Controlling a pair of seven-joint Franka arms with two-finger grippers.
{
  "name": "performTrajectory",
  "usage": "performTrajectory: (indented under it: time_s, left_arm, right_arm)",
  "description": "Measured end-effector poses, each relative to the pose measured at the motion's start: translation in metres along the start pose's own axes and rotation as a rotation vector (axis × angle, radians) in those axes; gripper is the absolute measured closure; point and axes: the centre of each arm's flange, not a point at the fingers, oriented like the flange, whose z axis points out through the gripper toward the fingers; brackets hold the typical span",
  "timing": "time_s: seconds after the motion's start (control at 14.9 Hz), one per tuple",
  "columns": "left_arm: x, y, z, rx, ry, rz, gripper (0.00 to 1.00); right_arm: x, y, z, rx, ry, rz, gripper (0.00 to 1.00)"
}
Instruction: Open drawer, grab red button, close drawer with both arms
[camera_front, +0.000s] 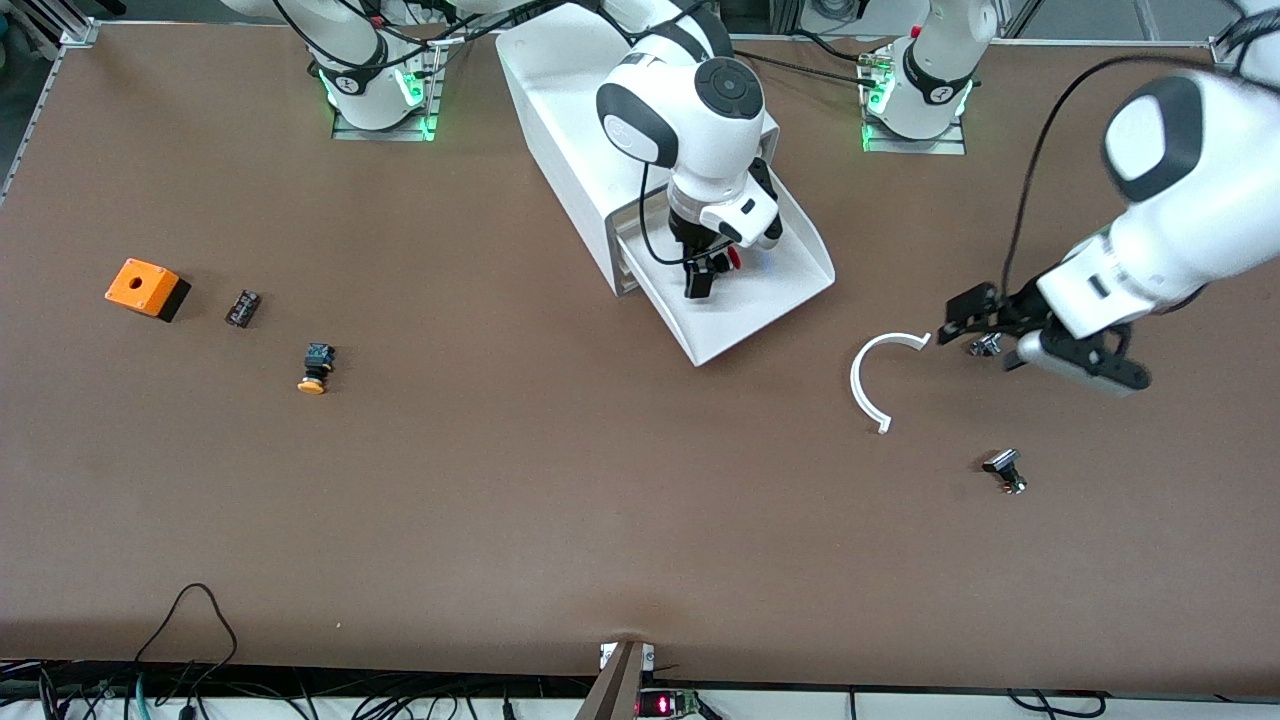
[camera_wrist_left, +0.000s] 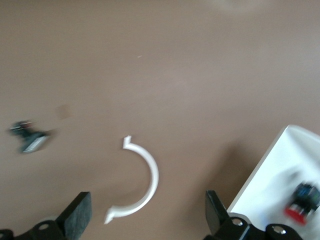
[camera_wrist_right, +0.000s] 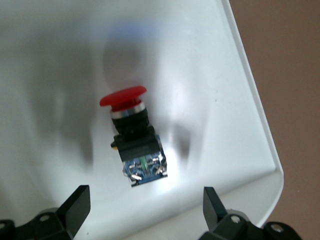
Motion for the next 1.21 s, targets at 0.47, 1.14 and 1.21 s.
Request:
performTrajectory:
  time_s: [0.47,1.14,1.21]
  left_arm:
    - [-0.030,-0.018,-0.055,0.142,-0.077,-0.040,0.00]
    - [-0.026,-0.017,-0.058,0.145,-0.063,-0.109,0.00]
    - [-0.026,-0.016,-0.058,0.145,-0.063,-0.107,0.00]
  right_arm:
    - [0.000,0.010,-0.013,-0.041,0.038,-0.002,0.00]
    - [0.016,-0.005,0.014,0.003,0.031,-0.031,0.00]
    - [0.017,-0.007,0.016,0.008,0.028,-0.033,0.00]
